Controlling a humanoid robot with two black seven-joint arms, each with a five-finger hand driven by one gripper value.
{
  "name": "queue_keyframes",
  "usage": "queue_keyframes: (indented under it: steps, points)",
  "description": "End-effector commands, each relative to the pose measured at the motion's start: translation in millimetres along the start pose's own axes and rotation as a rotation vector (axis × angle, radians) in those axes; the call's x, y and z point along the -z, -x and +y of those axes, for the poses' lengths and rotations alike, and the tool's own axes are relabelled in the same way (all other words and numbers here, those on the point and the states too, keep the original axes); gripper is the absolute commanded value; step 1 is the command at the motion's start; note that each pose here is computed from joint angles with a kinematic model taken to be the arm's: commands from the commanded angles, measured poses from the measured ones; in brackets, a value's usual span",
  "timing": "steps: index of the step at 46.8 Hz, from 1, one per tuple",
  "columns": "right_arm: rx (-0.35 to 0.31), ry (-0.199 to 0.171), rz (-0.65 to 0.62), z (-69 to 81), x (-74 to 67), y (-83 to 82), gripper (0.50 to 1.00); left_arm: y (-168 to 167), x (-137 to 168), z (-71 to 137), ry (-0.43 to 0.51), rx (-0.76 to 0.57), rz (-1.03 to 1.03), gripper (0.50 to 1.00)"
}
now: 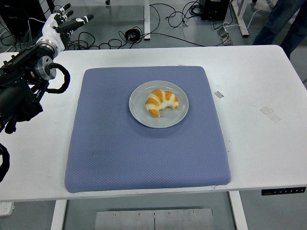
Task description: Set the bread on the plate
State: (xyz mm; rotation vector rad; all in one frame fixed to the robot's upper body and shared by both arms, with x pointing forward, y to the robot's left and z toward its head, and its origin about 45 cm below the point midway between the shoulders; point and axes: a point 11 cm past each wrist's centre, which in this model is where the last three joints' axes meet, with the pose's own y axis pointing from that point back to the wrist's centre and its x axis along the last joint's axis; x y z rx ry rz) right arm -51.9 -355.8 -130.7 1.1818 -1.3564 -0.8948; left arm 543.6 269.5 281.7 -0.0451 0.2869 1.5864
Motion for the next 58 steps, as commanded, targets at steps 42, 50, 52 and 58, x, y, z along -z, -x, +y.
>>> queue_keyframes:
  steps: [42, 50, 52, 58]
  points:
    - [0.005, -0.003, -0.016, -0.1, 1.7, 2.6, 1.000, 33.5, 6.5, 1.7, 0.007, 0.173, 0.063, 0.978]
    - [-0.003, 0.000, -0.036, 0.1, 0.5, 1.3, 1.000, 33.9, 7.7, 1.8, 0.005, 0.174, 0.062, 0.978]
    - [-0.005, 0.000, -0.037, 0.1, 0.5, 1.1, 1.000, 34.0, 7.8, 1.9, 0.005, 0.174, 0.060, 0.978]
    - [-0.015, 0.004, -0.033, 0.3, -1.7, -1.6, 1.000, 34.0, 7.7, 1.9, 0.005, 0.174, 0.061, 0.978]
